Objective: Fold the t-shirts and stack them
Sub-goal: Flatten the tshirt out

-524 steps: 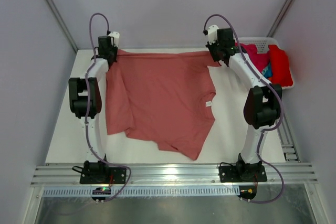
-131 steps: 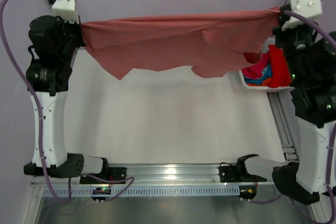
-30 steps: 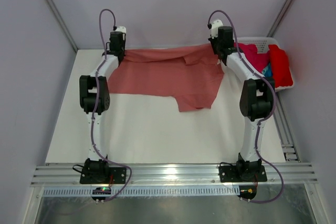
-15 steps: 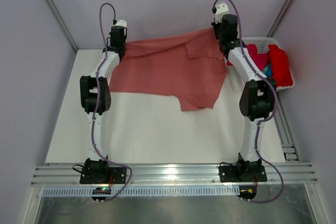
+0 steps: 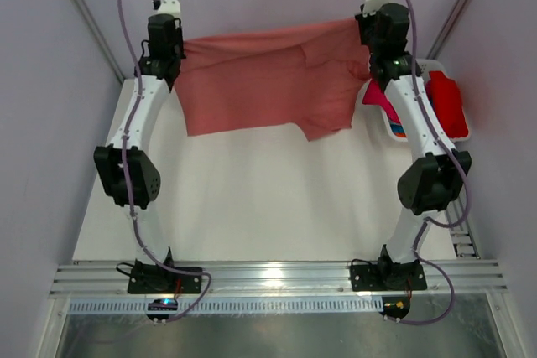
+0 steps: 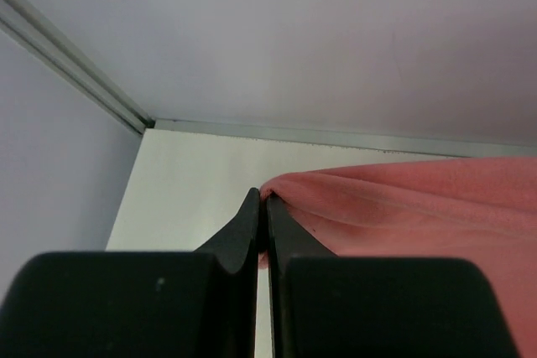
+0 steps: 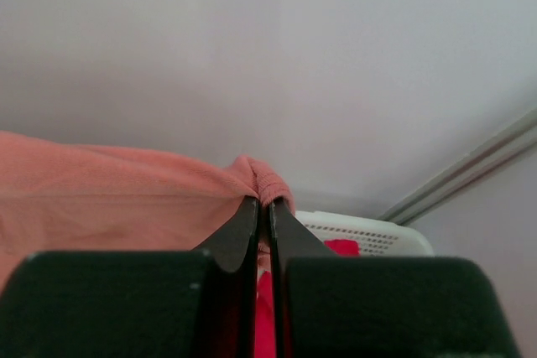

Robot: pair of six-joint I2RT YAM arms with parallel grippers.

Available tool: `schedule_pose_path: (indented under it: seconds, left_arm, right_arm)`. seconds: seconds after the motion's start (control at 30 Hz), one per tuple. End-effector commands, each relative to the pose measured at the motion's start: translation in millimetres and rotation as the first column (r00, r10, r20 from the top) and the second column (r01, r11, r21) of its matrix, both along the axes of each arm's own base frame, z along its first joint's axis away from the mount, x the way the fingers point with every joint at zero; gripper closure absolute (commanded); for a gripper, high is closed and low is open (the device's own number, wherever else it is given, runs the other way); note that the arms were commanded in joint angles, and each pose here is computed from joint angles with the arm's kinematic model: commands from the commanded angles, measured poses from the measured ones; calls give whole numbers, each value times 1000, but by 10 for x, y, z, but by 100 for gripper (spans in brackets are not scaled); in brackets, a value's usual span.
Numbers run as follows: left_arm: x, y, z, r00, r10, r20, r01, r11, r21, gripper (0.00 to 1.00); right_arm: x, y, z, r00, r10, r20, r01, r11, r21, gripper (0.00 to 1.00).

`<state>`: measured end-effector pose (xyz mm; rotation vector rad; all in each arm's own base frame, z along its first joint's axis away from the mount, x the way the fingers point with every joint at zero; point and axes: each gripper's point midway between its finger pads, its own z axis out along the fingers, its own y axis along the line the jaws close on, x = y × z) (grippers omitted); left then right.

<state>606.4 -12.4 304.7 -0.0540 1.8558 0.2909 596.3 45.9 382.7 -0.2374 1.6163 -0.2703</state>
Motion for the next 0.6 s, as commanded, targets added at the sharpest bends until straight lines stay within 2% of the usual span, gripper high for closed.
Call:
schedule_pose_path:
  seconds: [0.0,0.03,0.1,0.17,0.23,0.27,0.33,0.4,0.43,0.5,0.57]
  left_arm:
    - [-612,61,855,992,-5,127,10,999,-35,100]
    - [-832,62,997,989,-17,148,22,999,-32,100]
    - [-1062,31,1118,986,-57,156,61,998,-21,100]
    - [-1404,-6,1289,980,-96,176,102,994,-28,100]
    - [-1645,-67,1199,982,-140,129,147,988,-40,100]
    - [-1862,-69,1335,976,-155,155,164,985,-45,100]
    - [-2092,-137,1211,972,-207,107,214,975,-53,100]
    - [-2449,-156,1353,960,-242,144,252,966,-55,100]
    - [-2556,-212,1210,953,-284,108,291,955,-55,100]
    - [-2901,-232,1322,934,-321,155,331,943,-45,100]
    - [-3116,-320,1196,911,-389,135,398,917,-43,100]
  right_arm:
    - [-919,-156,1358,966,6,258,-8,1000,6,97]
    - [-1019,-155,1315,971,17,239,-15,1000,-12,97]
    - [-1431,-156,1615,958,30,287,-28,1000,-12,97]
    - [-1670,-107,1617,965,58,255,-53,998,-23,97]
    - [-2045,-121,1690,969,70,239,-68,998,-16,97]
    - [-2162,-112,1696,970,79,231,-78,997,-13,97]
    - [-2550,-69,1693,970,118,214,-119,993,-7,97]
    - [-2822,-42,1665,967,150,205,-155,988,9,97]
    - [-3084,-40,1613,967,171,190,-178,984,22,97]
    - [-3327,-36,1528,967,193,169,-204,978,53,97]
    - [-3610,-130,1396,974,180,135,-190,980,64,97]
